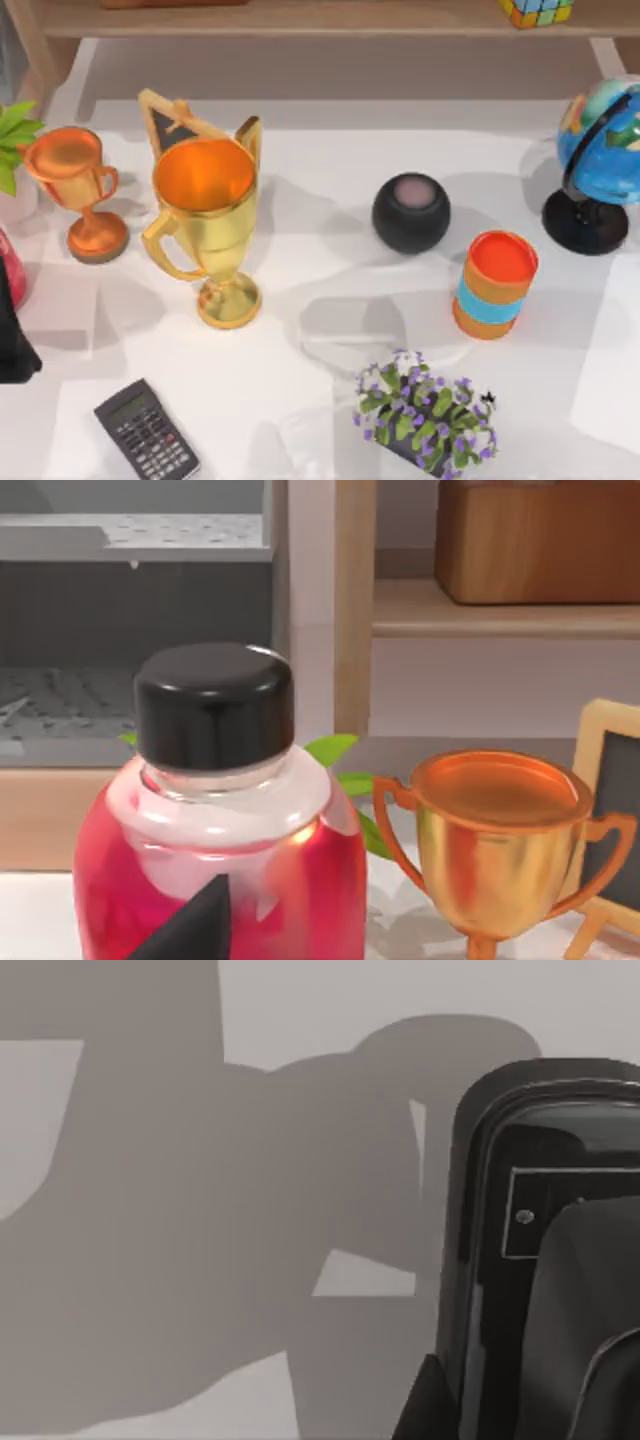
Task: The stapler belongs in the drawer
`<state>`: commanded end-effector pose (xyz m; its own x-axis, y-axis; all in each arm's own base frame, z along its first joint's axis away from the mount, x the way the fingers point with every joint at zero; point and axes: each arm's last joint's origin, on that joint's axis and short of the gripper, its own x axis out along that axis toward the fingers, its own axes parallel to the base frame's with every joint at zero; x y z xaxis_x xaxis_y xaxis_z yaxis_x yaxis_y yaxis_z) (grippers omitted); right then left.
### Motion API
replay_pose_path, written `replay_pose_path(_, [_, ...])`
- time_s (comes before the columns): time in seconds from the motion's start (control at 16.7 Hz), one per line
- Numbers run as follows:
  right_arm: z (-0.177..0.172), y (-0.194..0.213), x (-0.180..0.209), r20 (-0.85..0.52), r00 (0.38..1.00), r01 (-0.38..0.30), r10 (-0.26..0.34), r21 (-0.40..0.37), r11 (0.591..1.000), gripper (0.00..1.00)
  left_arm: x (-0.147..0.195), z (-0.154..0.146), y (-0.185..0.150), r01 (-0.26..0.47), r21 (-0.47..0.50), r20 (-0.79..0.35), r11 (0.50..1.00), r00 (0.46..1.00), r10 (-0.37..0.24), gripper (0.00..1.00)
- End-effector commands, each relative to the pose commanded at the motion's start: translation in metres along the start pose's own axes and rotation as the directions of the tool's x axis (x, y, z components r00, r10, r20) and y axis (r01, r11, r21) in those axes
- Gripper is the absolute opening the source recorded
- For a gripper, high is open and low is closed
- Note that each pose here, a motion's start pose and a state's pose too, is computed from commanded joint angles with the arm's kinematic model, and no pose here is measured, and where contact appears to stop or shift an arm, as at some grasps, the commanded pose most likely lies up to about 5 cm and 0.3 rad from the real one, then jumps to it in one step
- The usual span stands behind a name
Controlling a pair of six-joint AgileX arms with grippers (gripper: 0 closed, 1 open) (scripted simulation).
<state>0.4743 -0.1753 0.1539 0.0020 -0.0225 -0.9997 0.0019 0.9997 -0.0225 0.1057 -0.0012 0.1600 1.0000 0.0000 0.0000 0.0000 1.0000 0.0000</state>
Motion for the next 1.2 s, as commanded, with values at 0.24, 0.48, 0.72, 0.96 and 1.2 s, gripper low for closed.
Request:
replay_pose_path(0.24, [-0.0012,-0.0002,0.0011,0.0,1.0,0.0,0.0,0.003,1.0,0.0,0.0,0.0,0.0,0.0,0.0,0.0,1.0,1.0,0.0,1.0])
replay_pose_path(0.48, [-0.0012,-0.0002,0.0011,0.0,1.0,0.0,0.0,0.003,1.0,0.15,0.0,0.0,0.0,0.0,0.0,0.0,1.0,1.0,0.0,1.0])
replay_pose_path(0.72, [-0.0012,-0.0002,0.0011,0.0,1.0,0.0,0.0,0.003,1.0,0.45,0.0,0.0,0.0,0.0,0.0,0.0,1.0,1.0,0.0,1.0])
replay_pose_path(0.96, [-0.0012,-0.0002,0.0011,0.0,1.0,0.0,0.0,0.003,1.0,0.75,0.0,0.0,0.0,0.0,0.0,0.0,1.0,1.0,0.0,1.0])
replay_pose_path(1.2, [-0.0012,-0.0002,0.0011,0.0,1.0,0.0,0.0,0.003,1.0,1.0,0.0,0.0,0.0,0.0,0.0,0.0,1.0,1.0,0.0,1.0])
